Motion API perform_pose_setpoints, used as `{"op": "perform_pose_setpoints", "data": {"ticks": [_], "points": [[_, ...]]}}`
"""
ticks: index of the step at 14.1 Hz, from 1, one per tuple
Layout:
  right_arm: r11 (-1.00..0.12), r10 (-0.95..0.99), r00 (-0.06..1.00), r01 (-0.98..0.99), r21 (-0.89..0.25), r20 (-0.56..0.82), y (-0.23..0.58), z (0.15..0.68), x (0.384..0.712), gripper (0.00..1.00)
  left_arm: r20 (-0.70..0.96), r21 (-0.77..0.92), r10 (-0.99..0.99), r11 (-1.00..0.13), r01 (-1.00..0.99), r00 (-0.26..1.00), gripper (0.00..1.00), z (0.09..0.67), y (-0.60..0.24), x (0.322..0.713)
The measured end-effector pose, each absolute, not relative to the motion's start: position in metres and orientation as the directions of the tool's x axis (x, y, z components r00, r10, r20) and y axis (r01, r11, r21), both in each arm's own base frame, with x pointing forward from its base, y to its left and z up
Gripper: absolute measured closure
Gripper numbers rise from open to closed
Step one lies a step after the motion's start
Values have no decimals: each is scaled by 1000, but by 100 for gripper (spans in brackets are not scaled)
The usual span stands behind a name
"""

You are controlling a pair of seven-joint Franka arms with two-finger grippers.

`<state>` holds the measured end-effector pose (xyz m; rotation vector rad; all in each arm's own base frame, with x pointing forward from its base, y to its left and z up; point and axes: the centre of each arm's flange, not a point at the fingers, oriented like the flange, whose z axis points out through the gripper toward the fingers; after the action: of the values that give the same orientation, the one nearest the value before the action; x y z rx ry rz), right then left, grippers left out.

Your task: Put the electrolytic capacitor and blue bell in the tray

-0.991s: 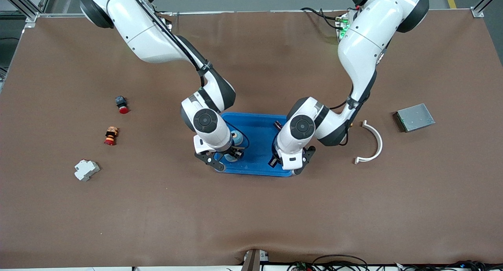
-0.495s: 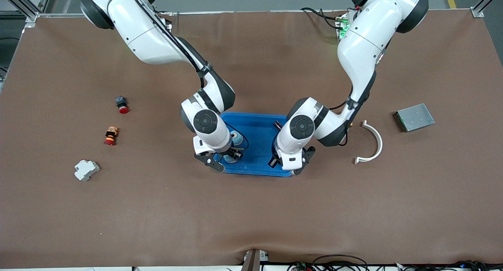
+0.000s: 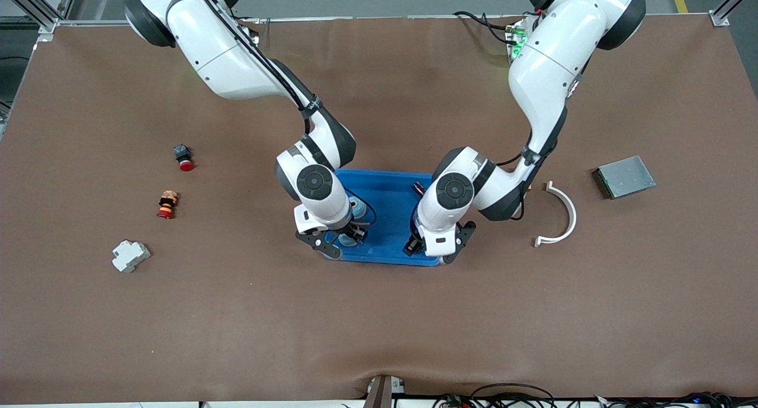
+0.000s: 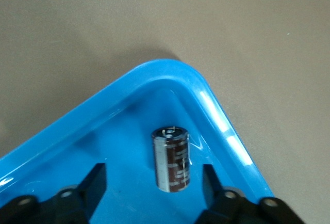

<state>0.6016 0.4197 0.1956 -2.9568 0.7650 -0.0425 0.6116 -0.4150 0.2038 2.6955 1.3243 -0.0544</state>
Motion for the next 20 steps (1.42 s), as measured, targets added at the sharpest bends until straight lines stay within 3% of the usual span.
{"op": "perform_pose_setpoints", "data": {"ticks": [1, 2, 8, 9, 12, 20], "points": [[-871, -485, 874, -483, -89, 9, 420, 194, 601, 35, -93, 107, 785, -604, 790, 612, 2, 204, -415, 612], [-872, -485, 874, -483, -84, 16, 421, 193, 600, 35, -93, 107, 785, -604, 790, 612, 0, 204, -415, 612], [-879, -476, 878, -472, -69, 55, 431, 190, 594, 35, -80, 145, 794, -589, 795, 602, 0, 225, -410, 626], [-879, -476, 878, -472, -69, 55, 431, 189, 594, 30, -77, 144, 797, -585, 798, 599, 0, 230, -406, 629], [-878, -477, 877, -474, -65, 54, 429, 183, 594, 1, -65, 115, 802, -585, 803, 593, 0, 246, -389, 637], [-876, -483, 874, -480, -53, 57, 428, 193, 601, 0, -58, -46, 658, -753, 656, 751, 0, 295, -326, 646]]}}
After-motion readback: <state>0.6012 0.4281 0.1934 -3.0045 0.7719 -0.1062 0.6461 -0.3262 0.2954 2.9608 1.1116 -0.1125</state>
